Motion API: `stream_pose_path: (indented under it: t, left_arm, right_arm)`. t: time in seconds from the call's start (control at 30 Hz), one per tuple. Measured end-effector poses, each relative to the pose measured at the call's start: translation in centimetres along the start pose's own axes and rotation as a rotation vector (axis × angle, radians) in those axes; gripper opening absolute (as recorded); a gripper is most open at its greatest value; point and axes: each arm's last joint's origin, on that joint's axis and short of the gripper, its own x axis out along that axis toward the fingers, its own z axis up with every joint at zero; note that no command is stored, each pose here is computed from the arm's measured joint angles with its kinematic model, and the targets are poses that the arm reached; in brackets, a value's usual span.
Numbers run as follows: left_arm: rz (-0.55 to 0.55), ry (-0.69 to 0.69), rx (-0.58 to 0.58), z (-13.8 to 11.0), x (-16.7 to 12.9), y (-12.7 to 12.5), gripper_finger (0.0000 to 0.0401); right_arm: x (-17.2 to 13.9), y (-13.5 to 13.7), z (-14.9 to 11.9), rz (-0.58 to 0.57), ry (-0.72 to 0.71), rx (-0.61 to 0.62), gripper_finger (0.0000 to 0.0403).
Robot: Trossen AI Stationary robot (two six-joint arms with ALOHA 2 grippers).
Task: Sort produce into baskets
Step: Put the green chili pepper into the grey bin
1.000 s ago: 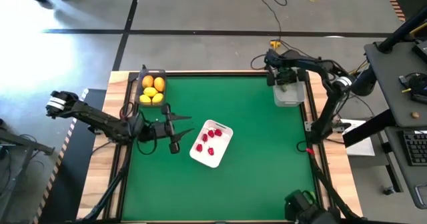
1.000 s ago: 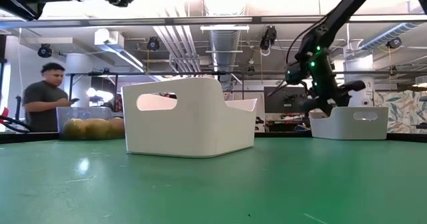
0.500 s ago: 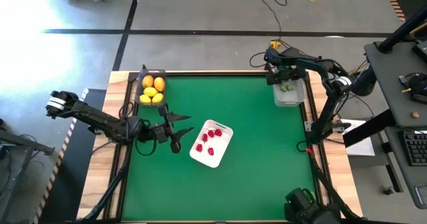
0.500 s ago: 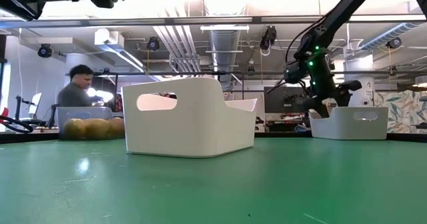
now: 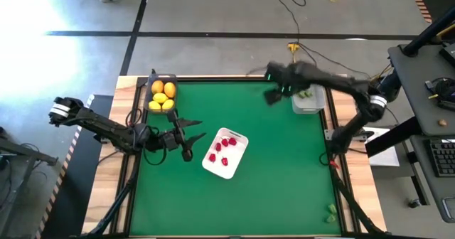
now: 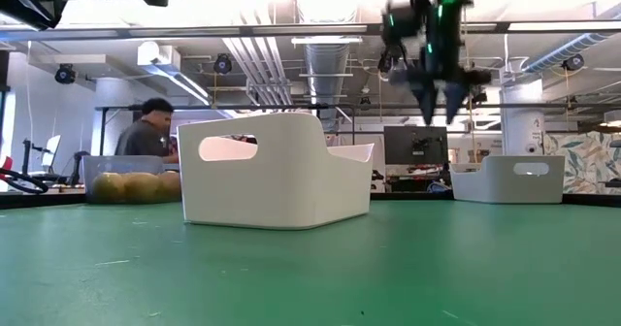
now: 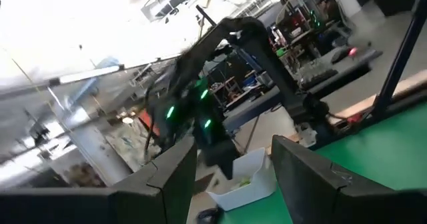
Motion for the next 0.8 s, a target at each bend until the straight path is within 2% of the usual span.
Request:
stream_pose_path:
  t: [0.1,0.23,0.33,0.5,0.6,0.7,0.8]
  left_arm:
    - [-0.003,0.002,-0.136,0.0,0.0,0.0,0.0178]
    - [-0.032,0.03,-0.514,-0.1,-0.1,-0.5,0.0178]
    - [-0.071,0.072,-0.655,-0.3,-0.3,-1.1,0.0178]
    - [-0.209,0.071,-0.872,0.2,-0.8,-2.3,0.0178]
    - [-0.274,0.074,-0.943,0.6,-1.1,-3.4,0.0178]
    - [-0.313,0.04,-0.991,1.2,-1.4,-4.6,0.0178]
    - [-0.34,-0.024,-1.025,1.7,-1.5,-5.8,0.0178]
  right_arm:
    - [-2.5,4.4,-4.7,0.082,-0.036,-0.123,0.0212]
    - [-4.9,9.1,-12.4,0.15,-0.074,-0.307,0.021]
    - [-6.1,11.3,-18.9,0.187,-0.048,-0.393,0.021]
    - [-6.9,11.9,-28.7,0.174,0.087,-0.445,0.021]
    - [-6.7,11.5,-33.5,0.127,0.207,-0.441,0.0213]
    - [-6.0,11.0,-37.1,0.019,0.377,-0.415,0.0227]
    - [-5.1,10.6,-39.3,-0.107,0.495,-0.412,0.0251]
